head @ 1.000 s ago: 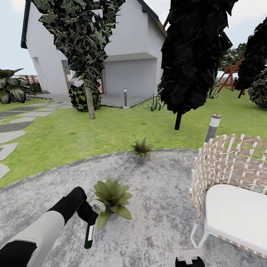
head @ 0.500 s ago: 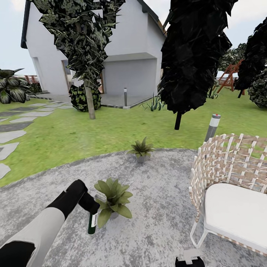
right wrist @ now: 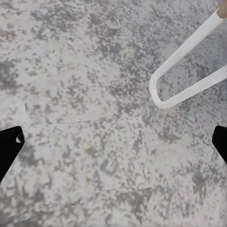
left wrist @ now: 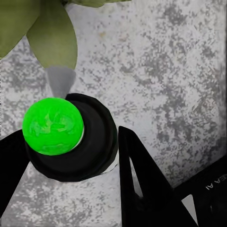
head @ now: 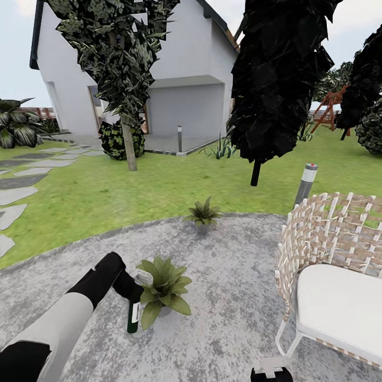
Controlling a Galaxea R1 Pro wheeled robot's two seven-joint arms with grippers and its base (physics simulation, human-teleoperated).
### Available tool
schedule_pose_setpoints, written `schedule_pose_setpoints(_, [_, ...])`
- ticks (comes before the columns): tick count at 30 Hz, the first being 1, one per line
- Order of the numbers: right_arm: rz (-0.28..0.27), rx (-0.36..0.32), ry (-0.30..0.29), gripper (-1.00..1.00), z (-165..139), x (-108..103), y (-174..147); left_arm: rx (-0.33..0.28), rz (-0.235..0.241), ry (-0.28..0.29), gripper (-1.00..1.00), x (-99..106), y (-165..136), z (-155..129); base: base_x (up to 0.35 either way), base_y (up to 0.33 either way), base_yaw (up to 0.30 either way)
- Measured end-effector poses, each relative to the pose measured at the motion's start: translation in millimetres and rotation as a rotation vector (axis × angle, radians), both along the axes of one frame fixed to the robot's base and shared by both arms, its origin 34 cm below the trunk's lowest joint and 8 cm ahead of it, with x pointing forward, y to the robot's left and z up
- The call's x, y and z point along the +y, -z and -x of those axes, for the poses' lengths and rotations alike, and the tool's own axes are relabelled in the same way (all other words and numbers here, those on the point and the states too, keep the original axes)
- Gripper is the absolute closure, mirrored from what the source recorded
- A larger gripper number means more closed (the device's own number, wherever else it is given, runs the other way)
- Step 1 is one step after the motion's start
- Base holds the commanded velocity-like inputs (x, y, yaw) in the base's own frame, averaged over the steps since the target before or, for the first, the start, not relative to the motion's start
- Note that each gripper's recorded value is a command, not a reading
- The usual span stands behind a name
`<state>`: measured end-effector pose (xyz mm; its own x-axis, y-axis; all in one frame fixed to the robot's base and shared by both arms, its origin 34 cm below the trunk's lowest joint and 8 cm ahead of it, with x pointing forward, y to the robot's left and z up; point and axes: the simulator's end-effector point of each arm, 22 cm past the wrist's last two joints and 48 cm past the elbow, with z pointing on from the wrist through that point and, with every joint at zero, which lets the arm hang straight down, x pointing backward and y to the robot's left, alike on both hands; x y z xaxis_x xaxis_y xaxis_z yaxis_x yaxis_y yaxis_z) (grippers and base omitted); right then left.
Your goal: Pick up the pesticide atomizer in the garden and spray insectifuge to fully cover both potted plants in the garden.
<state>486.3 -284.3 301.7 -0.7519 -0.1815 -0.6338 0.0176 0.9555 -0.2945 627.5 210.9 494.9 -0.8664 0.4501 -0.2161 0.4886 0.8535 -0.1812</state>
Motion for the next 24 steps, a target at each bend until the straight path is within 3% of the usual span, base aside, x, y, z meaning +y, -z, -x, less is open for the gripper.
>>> schedule_pose_setpoints(10, [0.0,0.0,0.0,-1.0,0,0,0,-0.001,0.014,0.008,1.0,-4,-6,-3,0.103,0.096,0.0])
schedule_pose_setpoints(11, [0.011,0.0,-0.007,-1.0,0,-5,0,0.085,-0.116,0.209,1.0,1,-23,10,0.0,0.171,0.0])
schedule_pose_setpoints(12, [0.012,0.001,-0.008,-1.0,0,-5,0,0.164,-0.031,0.258,1.0,-22,-31,29,0.0,0.218,0.0])
schedule_pose_setpoints(24, [0.013,0.001,-0.008,-1.0,1,-6,0,0.165,-0.034,0.262,1.0,-21,-33,29,0.0,0.11,0.0])
